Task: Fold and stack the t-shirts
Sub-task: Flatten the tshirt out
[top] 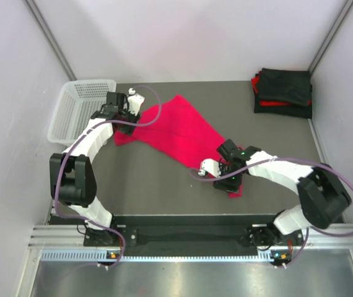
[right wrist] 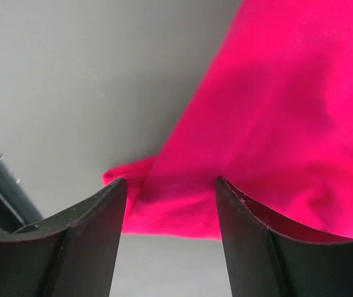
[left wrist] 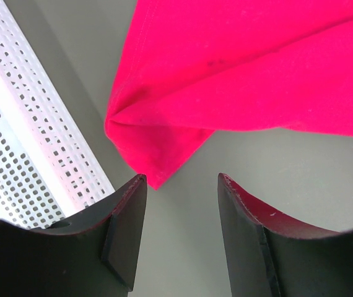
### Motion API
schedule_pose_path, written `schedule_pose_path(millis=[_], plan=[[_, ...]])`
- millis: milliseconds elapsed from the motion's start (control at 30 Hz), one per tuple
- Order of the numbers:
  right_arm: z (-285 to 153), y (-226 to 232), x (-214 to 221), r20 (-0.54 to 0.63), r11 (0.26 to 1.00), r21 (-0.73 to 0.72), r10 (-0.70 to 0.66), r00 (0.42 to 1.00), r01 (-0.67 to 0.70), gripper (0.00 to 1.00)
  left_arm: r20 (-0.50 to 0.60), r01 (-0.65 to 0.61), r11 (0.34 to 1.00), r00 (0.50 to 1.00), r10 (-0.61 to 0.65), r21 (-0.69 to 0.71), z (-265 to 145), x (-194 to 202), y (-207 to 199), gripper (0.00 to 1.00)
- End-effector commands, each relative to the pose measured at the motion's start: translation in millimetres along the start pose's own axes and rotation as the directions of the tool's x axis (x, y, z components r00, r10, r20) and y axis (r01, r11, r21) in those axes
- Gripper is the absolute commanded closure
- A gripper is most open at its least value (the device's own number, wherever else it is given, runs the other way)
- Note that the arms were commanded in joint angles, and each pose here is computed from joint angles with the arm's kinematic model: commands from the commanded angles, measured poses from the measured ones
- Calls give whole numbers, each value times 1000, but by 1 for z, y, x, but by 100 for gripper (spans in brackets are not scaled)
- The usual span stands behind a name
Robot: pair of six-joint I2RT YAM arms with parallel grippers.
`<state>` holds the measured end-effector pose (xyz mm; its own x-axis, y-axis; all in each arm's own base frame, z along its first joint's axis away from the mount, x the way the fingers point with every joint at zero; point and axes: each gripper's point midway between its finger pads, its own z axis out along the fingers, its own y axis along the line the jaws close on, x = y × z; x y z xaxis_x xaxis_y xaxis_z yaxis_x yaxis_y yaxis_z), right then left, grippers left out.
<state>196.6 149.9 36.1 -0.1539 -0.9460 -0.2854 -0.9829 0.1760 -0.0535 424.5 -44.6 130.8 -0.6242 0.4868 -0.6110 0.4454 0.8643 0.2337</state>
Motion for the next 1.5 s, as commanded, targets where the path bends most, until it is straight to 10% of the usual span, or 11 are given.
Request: schedule_pose_path(millis=[0, 100, 233, 333, 567, 1333, 1467], plan=[[16, -6, -9, -23, 1000, -4, 3, 1000, -3, 41, 43, 14, 1000, 999, -13, -12, -12, -16, 6, 45], [18, -11, -14, -16, 999, 23, 26, 1000, -26, 46, 36, -4, 1000, 999, 5, -18, -13, -12, 7, 45], [-1, -26, -15, -26, 992, 120, 31, 999, -27, 91, 42, -9, 1000, 999, 10, -26, -17, -14, 9, 46], [-47, -45, -29, 24, 969, 246, -7, 1000, 1, 100, 46, -22, 1000, 999, 23, -22, -20, -13, 7, 46], [-193, -87, -84, 215, 823, 567, -187, 959, 34, 100, 23, -136, 990, 991, 135, 34, -22, 7, -5, 45], [-174, -135, -93, 164, 798, 602, -99, 981, -20, 100, -205, -376, 923, 900, 384, 77, 73, 79, 6, 49], [-171, -141, -86, 158, 798, 602, -69, 985, -41, 100, -245, -352, 929, 896, 371, 117, 88, 86, 8, 70]])
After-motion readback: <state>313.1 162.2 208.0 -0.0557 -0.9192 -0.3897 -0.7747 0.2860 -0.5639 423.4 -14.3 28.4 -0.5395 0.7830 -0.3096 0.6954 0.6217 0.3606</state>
